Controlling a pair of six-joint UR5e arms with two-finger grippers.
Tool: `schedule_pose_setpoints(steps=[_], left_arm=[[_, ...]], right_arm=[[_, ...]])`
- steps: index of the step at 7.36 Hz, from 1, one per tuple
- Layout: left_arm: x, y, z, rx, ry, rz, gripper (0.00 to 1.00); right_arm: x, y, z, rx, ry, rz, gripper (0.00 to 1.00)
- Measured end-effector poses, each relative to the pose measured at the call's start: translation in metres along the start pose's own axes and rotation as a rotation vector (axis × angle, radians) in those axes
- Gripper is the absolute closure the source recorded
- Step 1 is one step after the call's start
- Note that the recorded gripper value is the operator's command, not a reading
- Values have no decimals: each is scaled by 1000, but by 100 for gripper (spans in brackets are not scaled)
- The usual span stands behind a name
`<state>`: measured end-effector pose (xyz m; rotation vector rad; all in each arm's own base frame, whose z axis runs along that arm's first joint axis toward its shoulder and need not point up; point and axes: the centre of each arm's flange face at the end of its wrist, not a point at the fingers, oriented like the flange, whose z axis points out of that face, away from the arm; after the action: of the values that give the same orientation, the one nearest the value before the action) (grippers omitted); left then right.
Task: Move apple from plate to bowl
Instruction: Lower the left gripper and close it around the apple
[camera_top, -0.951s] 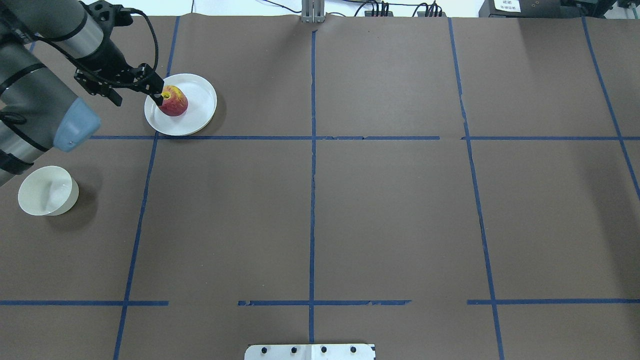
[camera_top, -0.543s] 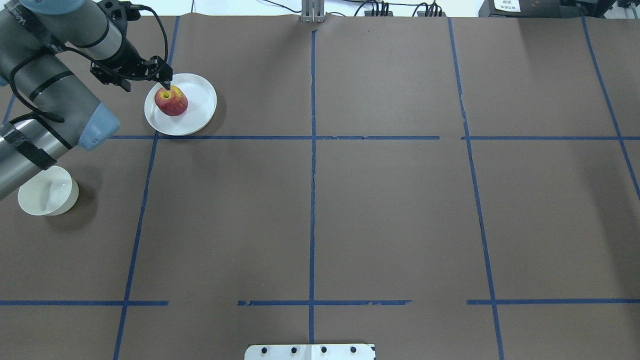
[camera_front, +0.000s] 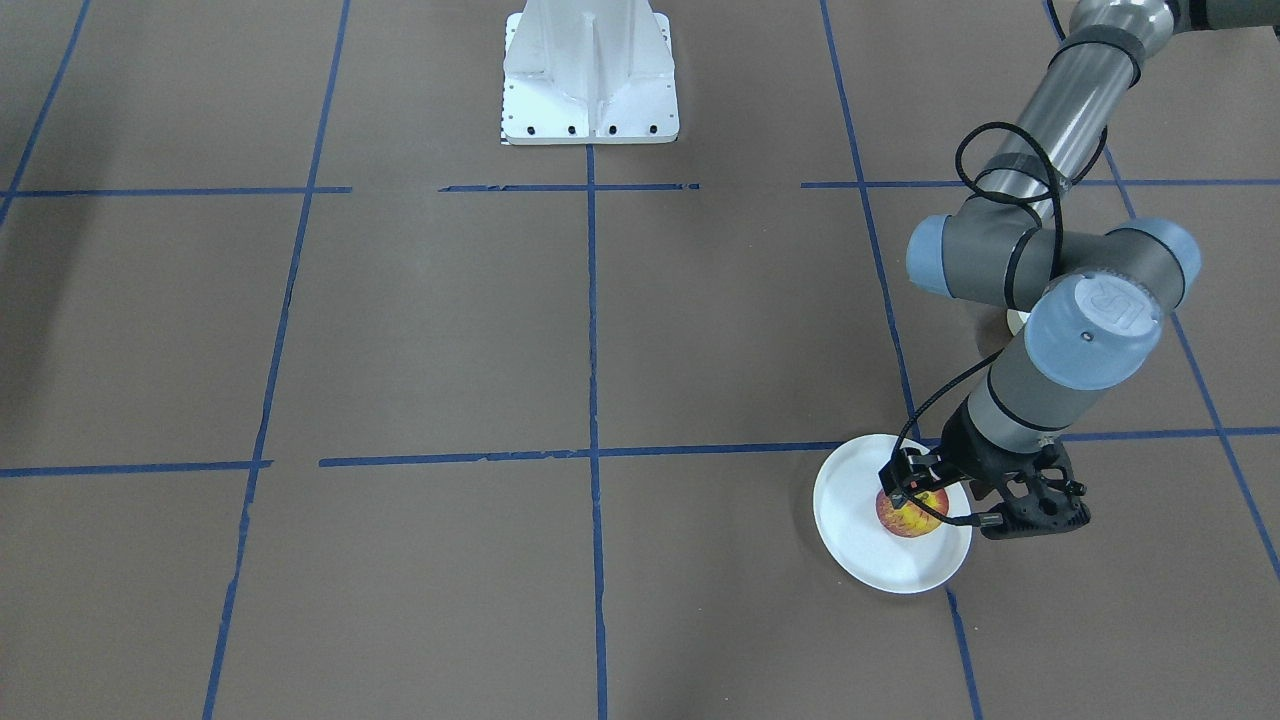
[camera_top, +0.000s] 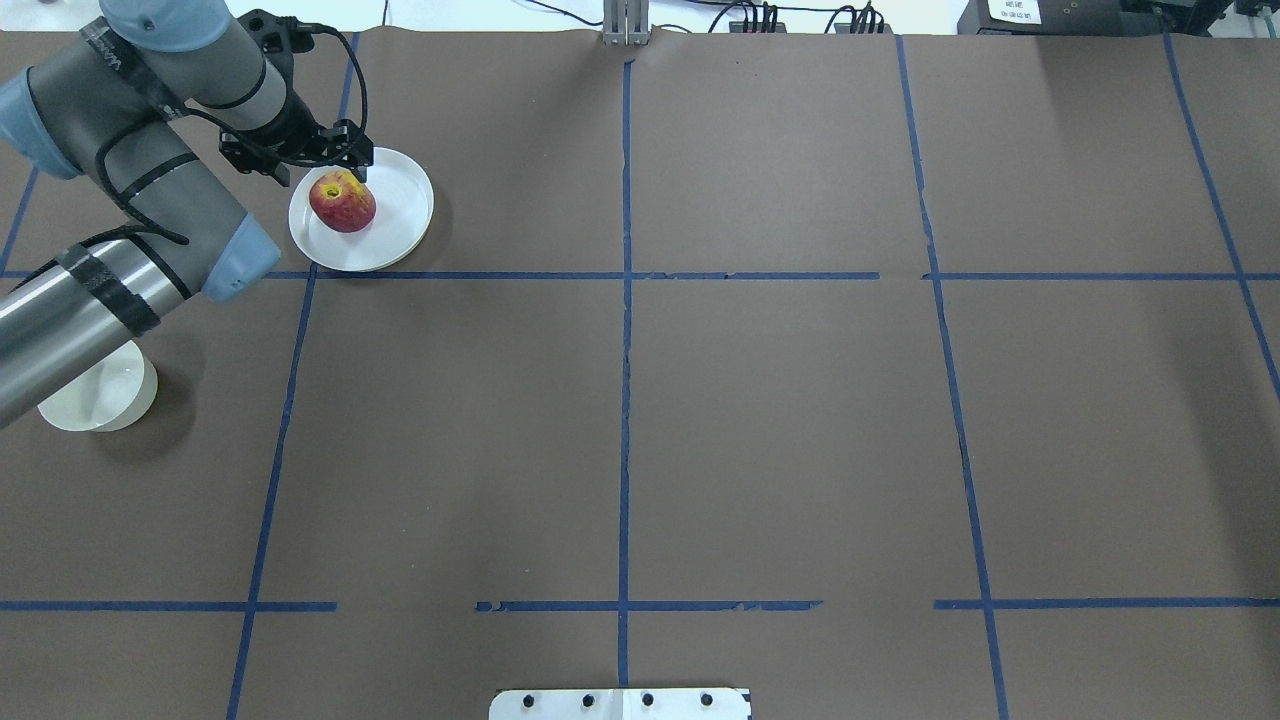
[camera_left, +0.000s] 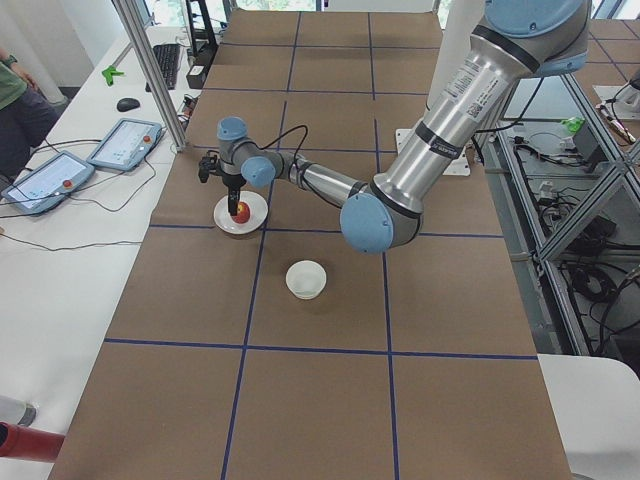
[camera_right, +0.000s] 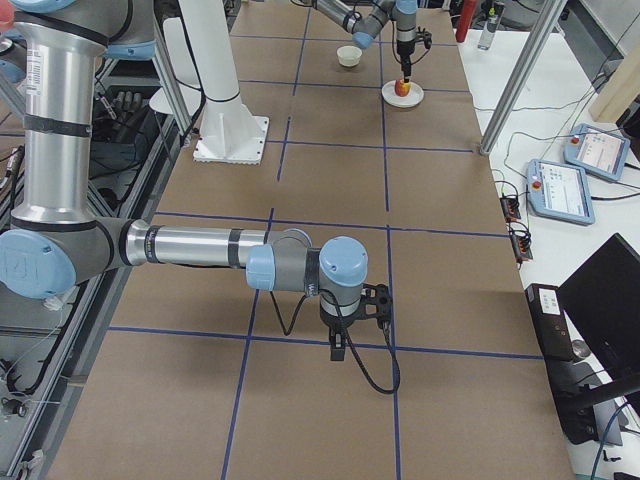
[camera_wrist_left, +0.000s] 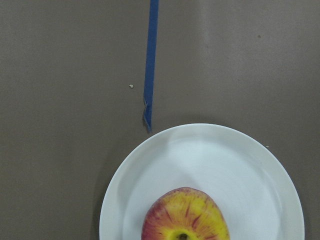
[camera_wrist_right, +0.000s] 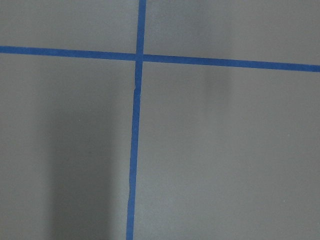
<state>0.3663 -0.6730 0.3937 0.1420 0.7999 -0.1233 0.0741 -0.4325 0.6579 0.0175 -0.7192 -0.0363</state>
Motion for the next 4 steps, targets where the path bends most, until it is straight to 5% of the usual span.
schedule_pose_setpoints(steps=[4], left_arm=[[4,7,18,-25,-12,4,0]], right_arm=[[0,0,0,0,0,0,0]])
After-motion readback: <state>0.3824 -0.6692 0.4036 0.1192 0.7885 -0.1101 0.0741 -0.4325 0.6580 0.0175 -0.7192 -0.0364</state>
